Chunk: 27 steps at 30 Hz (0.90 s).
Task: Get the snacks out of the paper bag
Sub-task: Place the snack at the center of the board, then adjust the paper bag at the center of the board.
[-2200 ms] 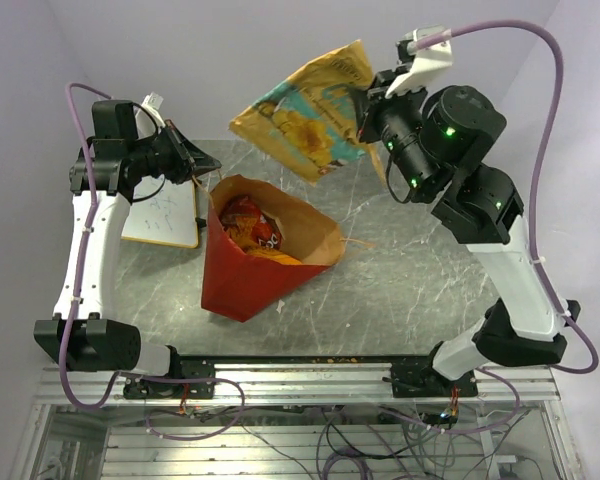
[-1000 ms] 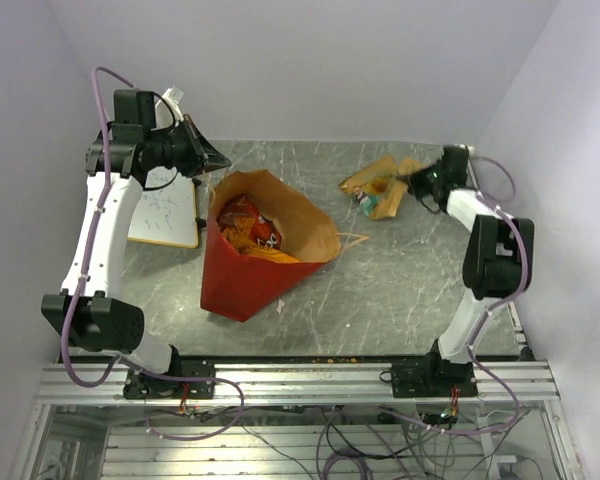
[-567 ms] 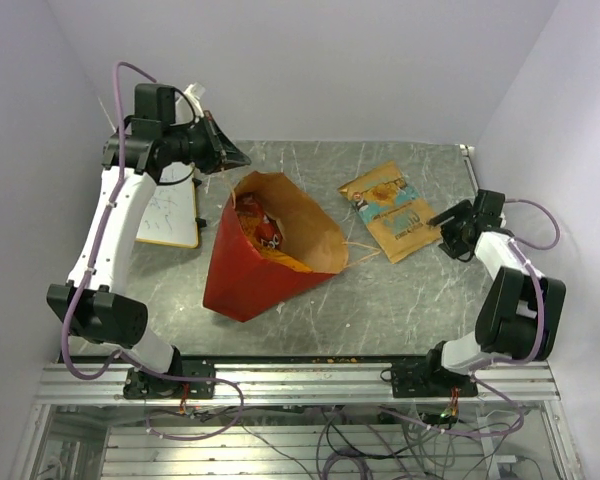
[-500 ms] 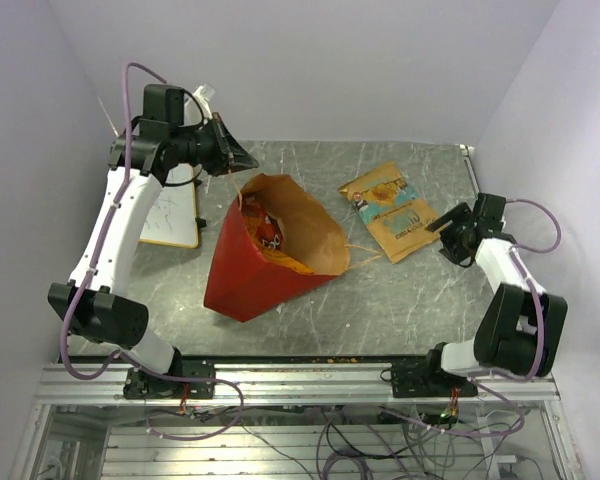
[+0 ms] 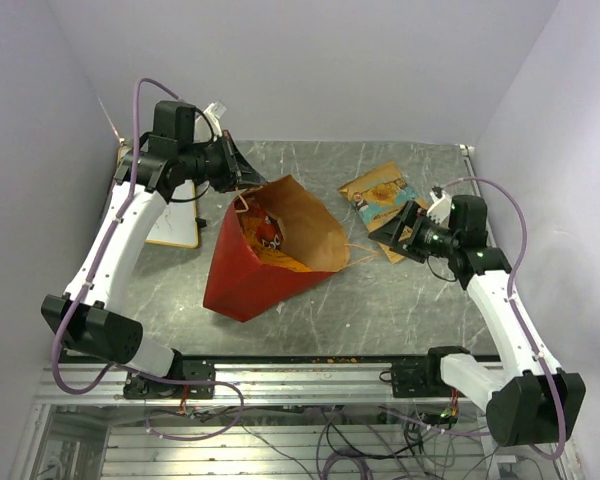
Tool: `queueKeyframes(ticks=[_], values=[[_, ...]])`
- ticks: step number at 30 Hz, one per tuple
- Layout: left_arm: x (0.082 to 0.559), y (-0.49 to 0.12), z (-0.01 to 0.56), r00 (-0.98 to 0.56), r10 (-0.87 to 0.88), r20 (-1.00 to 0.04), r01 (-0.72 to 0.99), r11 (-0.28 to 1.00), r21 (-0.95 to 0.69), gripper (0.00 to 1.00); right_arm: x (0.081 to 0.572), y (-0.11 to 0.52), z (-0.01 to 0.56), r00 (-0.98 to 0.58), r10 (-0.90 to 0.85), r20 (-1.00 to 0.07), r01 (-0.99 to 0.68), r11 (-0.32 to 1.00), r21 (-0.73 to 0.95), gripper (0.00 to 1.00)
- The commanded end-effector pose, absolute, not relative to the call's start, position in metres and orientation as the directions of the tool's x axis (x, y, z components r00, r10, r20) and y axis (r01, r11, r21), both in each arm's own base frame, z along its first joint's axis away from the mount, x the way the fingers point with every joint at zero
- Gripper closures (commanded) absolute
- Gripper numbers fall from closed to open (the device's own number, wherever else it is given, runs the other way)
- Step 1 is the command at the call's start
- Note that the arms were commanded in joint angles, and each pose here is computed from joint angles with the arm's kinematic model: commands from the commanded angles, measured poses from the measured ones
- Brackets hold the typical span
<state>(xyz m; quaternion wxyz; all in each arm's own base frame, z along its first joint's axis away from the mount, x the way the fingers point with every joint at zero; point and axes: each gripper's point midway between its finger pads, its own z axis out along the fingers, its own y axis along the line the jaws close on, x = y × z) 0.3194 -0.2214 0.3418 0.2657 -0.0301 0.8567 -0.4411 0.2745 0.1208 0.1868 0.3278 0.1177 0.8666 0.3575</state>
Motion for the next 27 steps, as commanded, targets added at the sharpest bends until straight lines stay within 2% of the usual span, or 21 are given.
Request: queueKeyframes(ticks=[1, 4, 6, 11, 15, 18, 21, 27], values=[[0.311, -0.226, 0.349, -0.853, -0.253, -0.455, 0.232, 0.598, -0.767, 0.93, 0.258, 0.155, 0.200, -0.832, 0.304, -0.463, -0.176, 0.648, 0.741, 0.13], [0.310, -0.228, 0.355, -0.853, -0.252, -0.457, 0.241, 0.587, -0.773, 0.93, 0.257, 0.165, 0.187, -0.867, 0.237, -0.439, -0.188, 0.660, 0.728, 0.13], [0.310, -0.229, 0.358, -0.854, -0.250, -0.457, 0.244, 0.584, -0.774, 0.93, 0.261, 0.170, 0.180, -0.886, 0.209, -0.414, -0.179, 0.668, 0.722, 0.17], [0.314, -0.233, 0.370, -0.846, -0.263, -0.464, 0.257, 0.562, -0.786, 0.93, 0.254, 0.182, 0.165, -0.929, 0.171, -0.327, -0.136, 0.665, 0.734, 0.45], [0.318, -0.235, 0.372, -0.846, -0.253, -0.469, 0.263, 0.567, -0.780, 0.93, 0.233, 0.194, 0.160, -0.948, 0.114, -0.298, -0.153, 0.659, 0.737, 0.77], [0.319, -0.236, 0.374, -0.846, -0.248, -0.472, 0.270, 0.564, -0.780, 0.93, 0.217, 0.209, 0.163, -0.951, 0.057, -0.305, -0.193, 0.659, 0.727, 0.89], [0.317, -0.238, 0.376, -0.845, -0.244, -0.477, 0.281, 0.556, -0.782, 0.93, 0.198, 0.233, 0.168, -0.948, 0.023, -0.318, -0.232, 0.634, 0.738, 0.96], [0.295, -0.240, 0.357, -0.883, -0.234, -0.408, 0.235, 0.531, -0.814, 0.93, 0.147, 0.309, 0.171, -0.912, -0.035, -0.408, -0.353, 0.573, 0.740, 0.97]])
